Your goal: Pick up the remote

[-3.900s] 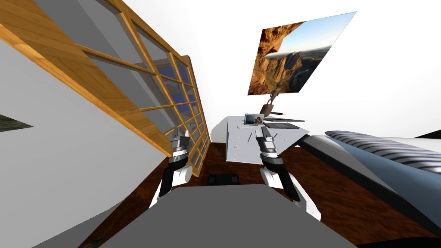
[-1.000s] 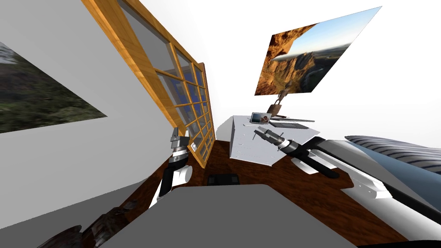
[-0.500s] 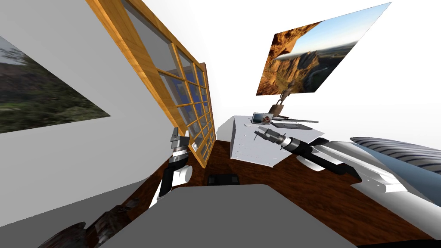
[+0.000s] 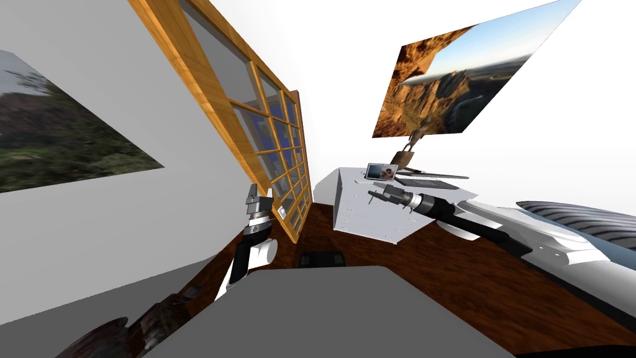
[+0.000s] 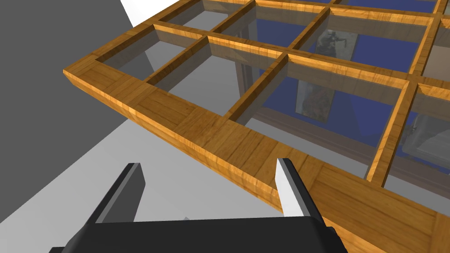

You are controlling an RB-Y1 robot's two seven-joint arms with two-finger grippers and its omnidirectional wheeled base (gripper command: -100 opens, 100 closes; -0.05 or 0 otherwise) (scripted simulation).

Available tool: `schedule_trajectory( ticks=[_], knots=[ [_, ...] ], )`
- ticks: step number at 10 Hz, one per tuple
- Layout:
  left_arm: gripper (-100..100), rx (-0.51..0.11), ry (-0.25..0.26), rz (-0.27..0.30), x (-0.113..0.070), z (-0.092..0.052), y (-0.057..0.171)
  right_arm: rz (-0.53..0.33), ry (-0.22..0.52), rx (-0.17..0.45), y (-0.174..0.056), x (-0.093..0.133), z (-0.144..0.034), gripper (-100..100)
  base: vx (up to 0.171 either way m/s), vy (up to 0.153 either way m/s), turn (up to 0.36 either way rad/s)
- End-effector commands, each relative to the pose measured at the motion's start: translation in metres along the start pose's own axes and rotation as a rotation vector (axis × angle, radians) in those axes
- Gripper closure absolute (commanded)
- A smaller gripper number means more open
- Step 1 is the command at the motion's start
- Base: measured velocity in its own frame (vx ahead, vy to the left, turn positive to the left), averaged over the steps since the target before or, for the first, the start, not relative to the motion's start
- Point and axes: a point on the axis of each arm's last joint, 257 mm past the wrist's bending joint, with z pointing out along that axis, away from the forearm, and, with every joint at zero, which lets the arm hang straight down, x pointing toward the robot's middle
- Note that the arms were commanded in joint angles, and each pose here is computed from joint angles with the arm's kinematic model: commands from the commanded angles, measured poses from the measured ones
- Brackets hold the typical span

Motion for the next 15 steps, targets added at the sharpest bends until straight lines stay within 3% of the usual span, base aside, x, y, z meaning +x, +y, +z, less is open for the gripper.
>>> schedule_trajectory(
  ticks=[1, 5, 8, 10, 13, 15],
  knots=[
    [0, 0.000, 0.000, 0.000, 0.000, 0.000, 0.000, -0.036, 0.045, -0.018, -0.002, 0.002, 0.000, -100, 0.036, 0.017, 0.026],
    [0, 0.000, 0.000, 0.000, 0.000, 0.000, 0.000, -0.099, 0.131, -0.047, -0.009, 0.007, -0.003, -100, 0.027, 0.010, 0.015],
    [0, 0.000, 0.000, 0.000, 0.000, 0.000, 0.000, -0.171, 0.261, -0.076, -0.023, 0.023, -0.015, -100, 0.052, 0.019, 0.036],
    [0, 0.000, 0.000, 0.000, 0.000, 0.000, 0.000, -0.201, 0.291, -0.098, -0.022, 0.020, -0.011, -100, 0.036, 0.008, 0.007],
    [0, 0.000, 0.000, 0.000, 0.000, 0.000, 0.000, -0.259, 0.429, -0.132, -0.035, 0.038, -0.027, -100, 0.064, 0.012, 0.031],
    [0, 0.000, 0.000, 0.000, 0.000, 0.000, 0.000, -0.286, 0.456, -0.152, -0.035, 0.034, -0.024, -100, 0.047, 0.006, 0.010]
  ],
)
